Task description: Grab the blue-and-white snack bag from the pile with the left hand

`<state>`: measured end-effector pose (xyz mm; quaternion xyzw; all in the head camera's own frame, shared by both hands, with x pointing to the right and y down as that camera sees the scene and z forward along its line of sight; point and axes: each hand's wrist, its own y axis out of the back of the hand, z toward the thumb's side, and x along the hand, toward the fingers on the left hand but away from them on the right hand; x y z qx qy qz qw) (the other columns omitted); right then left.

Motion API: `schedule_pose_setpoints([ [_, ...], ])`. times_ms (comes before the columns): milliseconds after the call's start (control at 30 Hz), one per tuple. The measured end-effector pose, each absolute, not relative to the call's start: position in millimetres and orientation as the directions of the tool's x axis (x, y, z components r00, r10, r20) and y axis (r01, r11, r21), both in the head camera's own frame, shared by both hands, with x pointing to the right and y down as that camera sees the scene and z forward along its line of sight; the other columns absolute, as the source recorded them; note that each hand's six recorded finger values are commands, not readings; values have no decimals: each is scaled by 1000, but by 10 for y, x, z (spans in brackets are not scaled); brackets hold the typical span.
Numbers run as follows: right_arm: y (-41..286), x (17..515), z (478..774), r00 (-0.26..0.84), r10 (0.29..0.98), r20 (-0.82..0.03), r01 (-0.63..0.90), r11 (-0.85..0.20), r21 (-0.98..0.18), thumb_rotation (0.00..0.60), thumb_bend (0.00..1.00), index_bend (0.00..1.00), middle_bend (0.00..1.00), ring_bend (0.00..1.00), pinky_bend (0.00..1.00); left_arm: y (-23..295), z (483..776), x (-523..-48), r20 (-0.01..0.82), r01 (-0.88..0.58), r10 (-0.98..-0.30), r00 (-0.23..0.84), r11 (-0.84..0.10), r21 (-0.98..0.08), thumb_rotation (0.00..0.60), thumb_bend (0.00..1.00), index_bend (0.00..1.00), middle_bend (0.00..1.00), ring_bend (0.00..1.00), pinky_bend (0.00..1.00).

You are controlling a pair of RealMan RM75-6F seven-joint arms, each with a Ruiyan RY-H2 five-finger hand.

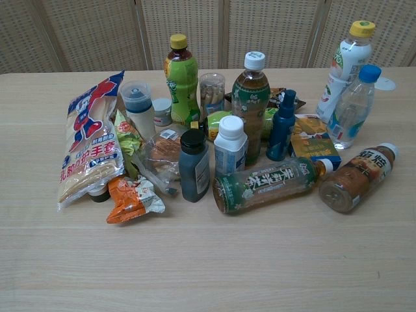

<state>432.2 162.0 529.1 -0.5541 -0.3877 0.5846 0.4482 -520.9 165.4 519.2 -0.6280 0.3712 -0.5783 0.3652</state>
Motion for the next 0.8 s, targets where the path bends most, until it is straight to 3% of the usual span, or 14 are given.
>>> schedule_pose_setpoints([
  [433, 1629, 4340, 5274, 10, 956, -293, -88, -291, -953, 485, 24, 0, 0, 0, 0, 1636, 5194, -5182, 468, -30, -881, 73, -471, -882, 600, 296, 67, 9, 0, 0],
  [800, 1640, 4357, 5234, 2, 957, -290, -98, -288, -953, 487, 23, 0, 0, 0, 0, 1472, 5536, -5071, 520, 100, -841, 148, -510, -854, 600, 296, 0, 0, 0, 0],
])
